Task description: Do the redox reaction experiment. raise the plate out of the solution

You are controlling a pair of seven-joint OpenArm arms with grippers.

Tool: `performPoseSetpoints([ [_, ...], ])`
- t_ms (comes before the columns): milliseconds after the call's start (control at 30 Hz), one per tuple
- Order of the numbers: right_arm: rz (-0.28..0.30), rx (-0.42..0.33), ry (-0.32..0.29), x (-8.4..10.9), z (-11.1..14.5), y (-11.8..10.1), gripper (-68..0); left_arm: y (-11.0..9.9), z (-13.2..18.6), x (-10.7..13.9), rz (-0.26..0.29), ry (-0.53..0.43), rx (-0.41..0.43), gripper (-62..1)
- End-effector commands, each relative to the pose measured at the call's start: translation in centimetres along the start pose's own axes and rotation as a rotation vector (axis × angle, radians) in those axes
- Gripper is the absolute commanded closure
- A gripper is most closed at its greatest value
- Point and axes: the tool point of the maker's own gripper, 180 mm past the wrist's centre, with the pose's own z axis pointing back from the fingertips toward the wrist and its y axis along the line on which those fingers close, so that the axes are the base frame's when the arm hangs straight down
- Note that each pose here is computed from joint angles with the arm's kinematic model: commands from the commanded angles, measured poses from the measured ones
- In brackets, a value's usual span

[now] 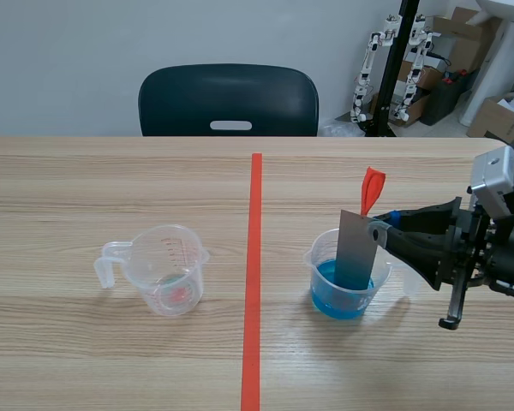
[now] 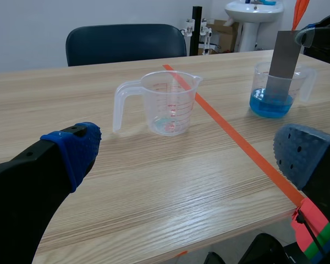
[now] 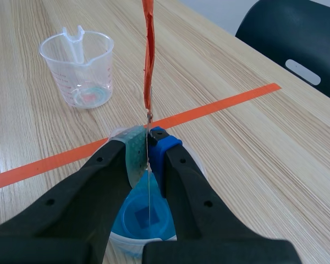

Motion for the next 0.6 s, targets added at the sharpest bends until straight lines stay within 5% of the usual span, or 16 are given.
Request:
performPoseSetpoints([
  [0,0.017,0.003,0.007,0.42,0.27,-0.5,-0.6,0.2,-0.1,0.36,-0.007,-0.013,-0.001,-62.3],
  [567,0.021,0.002,0.014,0.39,0.5,-0.63,-0.6,0.2,-0.1,0.37,-0.006,-0.014,-0.001,-62.3],
])
